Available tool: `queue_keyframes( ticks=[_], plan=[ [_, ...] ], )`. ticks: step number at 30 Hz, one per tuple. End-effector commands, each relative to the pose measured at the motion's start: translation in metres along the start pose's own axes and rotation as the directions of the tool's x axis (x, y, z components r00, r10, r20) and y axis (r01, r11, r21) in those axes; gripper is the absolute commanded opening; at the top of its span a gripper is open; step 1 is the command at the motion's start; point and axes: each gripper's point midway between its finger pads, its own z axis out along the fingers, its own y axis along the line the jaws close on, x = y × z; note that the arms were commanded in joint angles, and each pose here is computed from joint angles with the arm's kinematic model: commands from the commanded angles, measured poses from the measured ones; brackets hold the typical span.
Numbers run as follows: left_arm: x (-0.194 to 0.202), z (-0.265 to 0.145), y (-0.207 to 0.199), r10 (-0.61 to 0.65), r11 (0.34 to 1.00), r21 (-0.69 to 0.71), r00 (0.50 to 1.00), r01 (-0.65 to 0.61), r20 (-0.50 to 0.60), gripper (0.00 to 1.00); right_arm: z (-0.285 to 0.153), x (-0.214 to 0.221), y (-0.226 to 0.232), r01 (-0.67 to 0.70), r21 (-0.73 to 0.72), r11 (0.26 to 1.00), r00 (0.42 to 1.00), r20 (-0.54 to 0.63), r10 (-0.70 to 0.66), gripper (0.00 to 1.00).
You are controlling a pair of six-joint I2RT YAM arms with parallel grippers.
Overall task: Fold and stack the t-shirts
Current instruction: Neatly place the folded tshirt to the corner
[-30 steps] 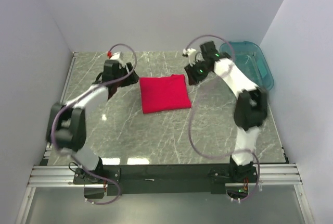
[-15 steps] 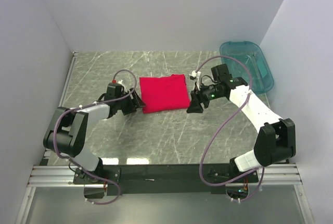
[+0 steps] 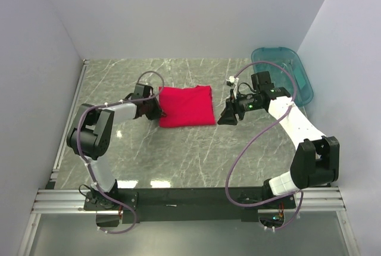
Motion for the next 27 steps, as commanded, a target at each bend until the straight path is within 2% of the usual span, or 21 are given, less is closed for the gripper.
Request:
queue_keyframes(
  ticks=[1,3,4,5,6,9,10,11,13,14,15,17,18,20,21,22,23,24,26,27],
  plan=[
    [-0.032,-0.013,0.056,0.035,0.975,-0.222,0.997,-0.018,0.070,0.02,-0.006,-0.011,0.008,0.037,-0.022,0.999,0.998,0.047,-0.035,0.64],
    [-0.056,-0.021,0.090,0.018,0.962,-0.274,0.998,0.001,0.068,0.01,-0.006,-0.011,0.008,0.039,-0.022,0.999,0.998,0.048,-0.038,0.64],
    [-0.083,-0.030,0.105,-0.003,0.957,-0.288,0.995,0.034,0.105,0.01,-0.007,-0.011,0.009,0.041,-0.023,0.999,0.998,0.049,-0.039,0.64],
    [-0.090,-0.030,0.122,0.015,0.949,-0.316,0.996,0.013,0.087,0.01,-0.007,-0.010,0.008,0.039,-0.021,0.999,0.998,0.047,-0.038,0.64],
    [-0.114,-0.044,0.143,-0.014,0.937,-0.344,0.993,0.052,0.114,0.01,-0.008,-0.011,0.009,0.041,-0.022,0.999,0.998,0.048,-0.040,0.64],
    [-0.139,-0.055,0.188,0.000,0.900,-0.433,0.994,0.048,0.108,0.01,-0.009,-0.011,0.010,0.046,-0.025,0.999,0.998,0.048,-0.045,0.64],
    [-0.161,-0.068,0.206,-0.002,0.883,-0.465,0.990,0.066,0.138,0.01,-0.010,-0.012,0.011,0.045,-0.032,0.998,0.998,0.049,-0.044,0.64],
    [-0.163,-0.069,0.223,-0.033,0.871,-0.482,0.990,0.095,0.135,0.01,-0.010,-0.012,0.012,0.048,-0.036,0.998,0.998,0.049,-0.046,0.64],
    [-0.180,-0.077,0.245,-0.065,0.862,-0.486,0.983,0.143,0.173,0.03,-0.009,-0.011,0.013,0.040,-0.047,0.998,0.998,0.046,-0.038,0.65],
    [-0.181,-0.078,0.262,-0.048,0.826,-0.548,0.984,0.135,0.170,0.04,-0.009,-0.012,0.014,0.039,-0.054,0.998,0.998,0.049,-0.036,0.65],
    [-0.198,-0.082,0.264,-0.021,0.817,-0.562,0.982,0.126,0.189,0.06,-0.009,-0.011,0.014,0.039,-0.057,0.998,0.998,0.049,-0.036,0.65],
    [-0.198,-0.083,0.286,-0.038,0.777,-0.617,0.987,0.128,0.157,0.06,-0.009,-0.011,0.015,0.036,-0.061,0.997,0.998,0.048,-0.033,0.65],
    [-0.216,-0.088,0.285,-0.026,0.778,-0.614,0.983,0.133,0.180,0.06,-0.009,-0.011,0.016,0.041,-0.060,0.997,0.998,0.049,-0.038,0.65],
    [-0.218,-0.088,0.300,-0.056,0.759,-0.634,0.986,0.145,0.159,0.11,-0.009,-0.011,0.015,0.041,-0.058,0.997,0.998,0.047,-0.039,0.66],
    [-0.238,-0.095,0.299,-0.038,0.756,-0.636,0.980,0.156,0.195,0.15,-0.009,-0.010,0.015,0.041,-0.059,0.997,0.998,0.045,-0.038,0.66],
    [-0.245,-0.099,0.303,-0.039,0.753,-0.638,0.978,0.164,0.205,0.21,-0.009,-0.010,0.015,0.037,-0.061,0.997,0.999,0.042,-0.035,0.66],
    [-0.244,-0.098,0.309,-0.048,0.742,-0.650,0.980,0.166,0.196,0.23,-0.009,-0.010,0.015,0.040,-0.061,0.997,0.998,0.042,-0.038,0.66],
    [-0.257,-0.107,0.310,-0.037,0.727,-0.661,0.972,0.184,0.231,0.28,-0.009,-0.010,0.015,0.040,-0.060,0.997,0.998,0.041,-0.038,0.66],
    [-0.264,-0.125,0.317,-0.028,0.668,-0.710,0.961,0.223,0.276,0.36,-0.009,-0.010,0.015,0.041,-0.056,0.998,0.998,0.042,-0.038,0.66],
    [-0.269,-0.142,0.325,-0.008,0.596,-0.760,0.949,0.259,0.316,0.45,-0.010,-0.010,0.014,0.047,-0.048,0.998,0.998,0.042,-0.045,0.66]
  ],
)
